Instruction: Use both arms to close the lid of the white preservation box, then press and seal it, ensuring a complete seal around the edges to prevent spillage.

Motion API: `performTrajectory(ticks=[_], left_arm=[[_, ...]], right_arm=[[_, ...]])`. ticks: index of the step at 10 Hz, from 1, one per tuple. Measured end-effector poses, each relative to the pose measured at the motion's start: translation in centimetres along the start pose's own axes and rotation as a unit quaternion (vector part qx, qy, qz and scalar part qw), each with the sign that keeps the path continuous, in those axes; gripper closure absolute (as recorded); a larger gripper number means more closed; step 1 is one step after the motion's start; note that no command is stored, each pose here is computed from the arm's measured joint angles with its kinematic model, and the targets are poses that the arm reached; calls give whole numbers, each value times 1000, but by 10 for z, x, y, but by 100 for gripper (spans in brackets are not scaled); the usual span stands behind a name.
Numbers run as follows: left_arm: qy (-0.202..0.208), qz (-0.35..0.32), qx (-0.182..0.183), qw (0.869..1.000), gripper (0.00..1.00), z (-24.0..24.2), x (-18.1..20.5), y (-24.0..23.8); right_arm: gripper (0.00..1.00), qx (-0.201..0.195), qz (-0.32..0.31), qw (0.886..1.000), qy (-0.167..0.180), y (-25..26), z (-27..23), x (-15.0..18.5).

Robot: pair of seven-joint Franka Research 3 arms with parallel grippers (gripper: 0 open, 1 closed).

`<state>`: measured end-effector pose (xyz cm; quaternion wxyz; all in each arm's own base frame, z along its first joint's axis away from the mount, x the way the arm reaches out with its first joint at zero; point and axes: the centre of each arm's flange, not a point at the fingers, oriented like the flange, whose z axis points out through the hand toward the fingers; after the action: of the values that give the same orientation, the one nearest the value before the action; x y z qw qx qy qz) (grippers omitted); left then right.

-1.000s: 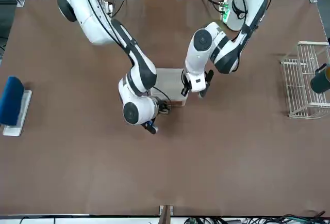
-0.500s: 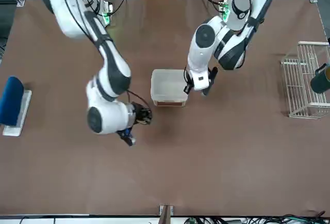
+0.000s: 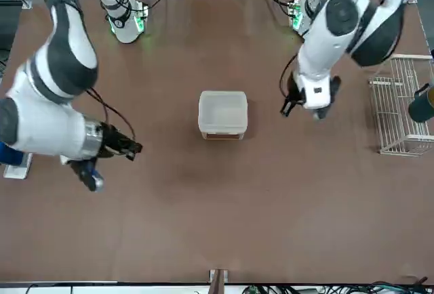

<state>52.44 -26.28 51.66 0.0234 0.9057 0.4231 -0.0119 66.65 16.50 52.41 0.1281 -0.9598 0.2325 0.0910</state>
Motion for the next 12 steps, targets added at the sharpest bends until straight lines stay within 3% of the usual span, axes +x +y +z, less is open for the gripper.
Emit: performTrajectory(ticks=[3,5,9,11,12], left_arm=[[2,42,43,998,2,-29,31,-16],[-2,81,53,995,0,-57,85,-30],[-26,138,44,989,0,-68,119,-33],[-14,203,33,978,0,-98,151,-62],[-6,229,35,973,0,-110,158,-75]], right_arm=[[96,-77,-90,991,63,59,-58,0],[94,-103,-119,985,76,99,-73,-6],[90,-125,-181,973,77,193,-105,-21],[82,-124,-196,970,73,213,-112,-23],[68,-125,-200,969,72,212,-111,-24]])
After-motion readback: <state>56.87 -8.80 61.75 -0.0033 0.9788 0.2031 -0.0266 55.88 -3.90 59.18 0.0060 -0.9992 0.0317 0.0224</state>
